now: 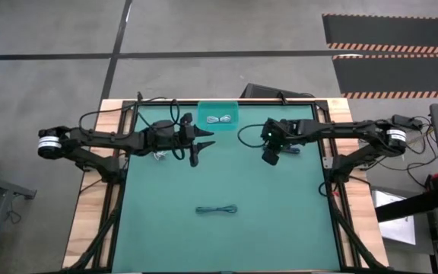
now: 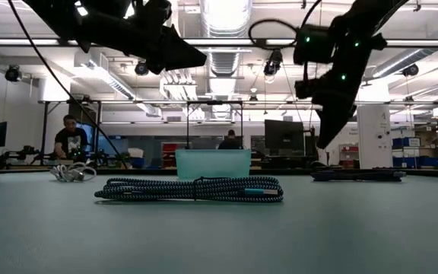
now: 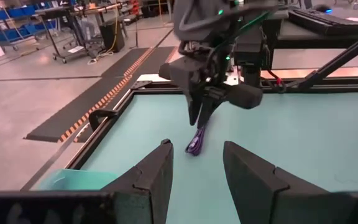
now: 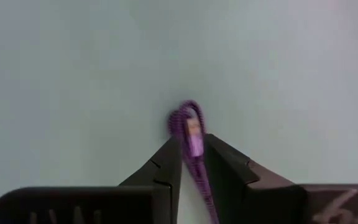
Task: Pick and place USB-C Cables
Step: Put the purple charger cable into the green bin
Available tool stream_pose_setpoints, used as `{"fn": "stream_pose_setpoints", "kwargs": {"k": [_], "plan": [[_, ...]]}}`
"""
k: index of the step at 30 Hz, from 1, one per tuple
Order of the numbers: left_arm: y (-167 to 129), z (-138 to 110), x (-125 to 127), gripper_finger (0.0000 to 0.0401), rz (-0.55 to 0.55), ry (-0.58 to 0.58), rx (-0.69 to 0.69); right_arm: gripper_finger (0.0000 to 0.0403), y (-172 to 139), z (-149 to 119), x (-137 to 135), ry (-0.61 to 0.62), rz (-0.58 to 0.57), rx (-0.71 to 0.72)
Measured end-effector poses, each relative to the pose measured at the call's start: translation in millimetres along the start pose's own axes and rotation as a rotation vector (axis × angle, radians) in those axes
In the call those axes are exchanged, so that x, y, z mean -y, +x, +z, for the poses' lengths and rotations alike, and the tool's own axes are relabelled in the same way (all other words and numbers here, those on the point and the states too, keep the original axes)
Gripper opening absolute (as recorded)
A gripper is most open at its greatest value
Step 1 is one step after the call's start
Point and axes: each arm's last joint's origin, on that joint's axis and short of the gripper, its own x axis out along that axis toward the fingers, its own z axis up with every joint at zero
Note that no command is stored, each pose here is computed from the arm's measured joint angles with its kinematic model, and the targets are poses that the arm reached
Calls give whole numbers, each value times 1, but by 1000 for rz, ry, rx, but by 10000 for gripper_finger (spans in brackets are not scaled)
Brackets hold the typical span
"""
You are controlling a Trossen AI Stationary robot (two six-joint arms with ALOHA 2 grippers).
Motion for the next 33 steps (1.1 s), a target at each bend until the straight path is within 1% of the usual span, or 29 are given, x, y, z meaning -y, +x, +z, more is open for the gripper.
{"fn": "stream_pose_setpoints", "kwargs": {"k": [2, 5, 10, 14, 17, 23, 33], "plan": [[0, -2, 0, 125, -1, 0, -6, 74, 4, 0, 4, -25, -9, -39], [-1, -5, 1, 125, -2, 1, -15, 101, 7, -1, 7, -95, -14, -104], [-1, -9, 1, 125, -3, 2, -28, 148, 17, -4, 5, -225, 40, -168], [-1, -10, 1, 125, -3, 2, -28, 168, 28, -6, 5, -281, 45, -215], [-1, -10, 1, 125, -3, 2, -28, 173, 35, -7, 5, -306, 46, -237], [-1, -10, 1, 125, -2, 11, -28, 164, 47, -5, 10, -286, 40, -244], [-1, -9, 1, 125, -2, 110, -19, 148, 56, -5, 15, -259, 35, -265]]}}
